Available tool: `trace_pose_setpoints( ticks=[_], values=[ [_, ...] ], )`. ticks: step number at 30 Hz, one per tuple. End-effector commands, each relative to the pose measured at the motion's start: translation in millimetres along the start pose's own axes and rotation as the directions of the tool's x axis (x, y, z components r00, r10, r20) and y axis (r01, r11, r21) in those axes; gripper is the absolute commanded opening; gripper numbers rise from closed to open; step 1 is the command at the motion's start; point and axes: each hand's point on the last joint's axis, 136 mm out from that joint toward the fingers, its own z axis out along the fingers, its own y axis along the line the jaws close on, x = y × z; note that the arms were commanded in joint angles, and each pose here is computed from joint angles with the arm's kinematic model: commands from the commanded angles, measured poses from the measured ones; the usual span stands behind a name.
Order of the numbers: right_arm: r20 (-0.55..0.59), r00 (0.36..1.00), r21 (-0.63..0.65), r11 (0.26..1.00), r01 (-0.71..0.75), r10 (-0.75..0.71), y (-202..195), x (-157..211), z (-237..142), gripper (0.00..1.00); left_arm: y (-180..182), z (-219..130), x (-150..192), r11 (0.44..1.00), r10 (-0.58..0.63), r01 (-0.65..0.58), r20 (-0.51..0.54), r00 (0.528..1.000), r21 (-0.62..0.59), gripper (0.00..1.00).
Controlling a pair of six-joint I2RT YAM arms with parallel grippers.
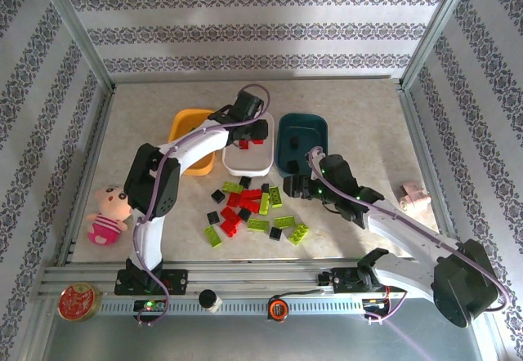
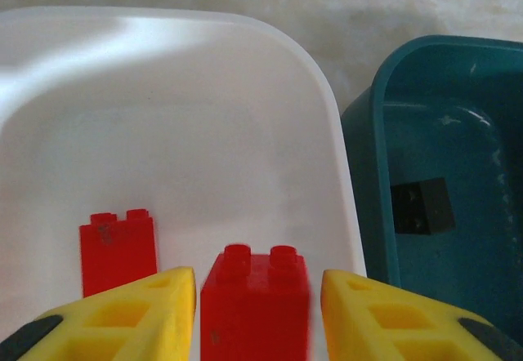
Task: Sort the legos into containers by color
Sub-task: Place the lego in the container, then pick up the lego from the center of the table.
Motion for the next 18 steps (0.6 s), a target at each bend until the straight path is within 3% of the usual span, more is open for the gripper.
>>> trace_pose_setpoints(
  ticks=[1,9,13,18],
  values=[
    [-0.055,0.998,0.059,0.998,-0.019,0.022,-16,27,-6,0.71,-11,-8,-18,1.0,-0.001,0.0,0.031,1.0,0.03,0.55],
    [-0.133,0.991,0.081,0.996,0.043,-0.032,-14,56,-6,0.69,-35,-69,-32,0.978,-0.068,0.039,0.136,0.988,0.203,0.72],
    [-0.198,0.969,0.101,0.981,0.168,-0.145,-3,58,13,0.68,-33,-108,-9,0.952,-0.119,0.068,0.157,0.98,0.297,0.77],
    [-0.293,0.923,0.145,0.942,0.301,-0.25,1,64,39,0.68,-9,-146,37,0.939,-0.162,0.101,0.162,0.973,0.33,0.82]
  ],
)
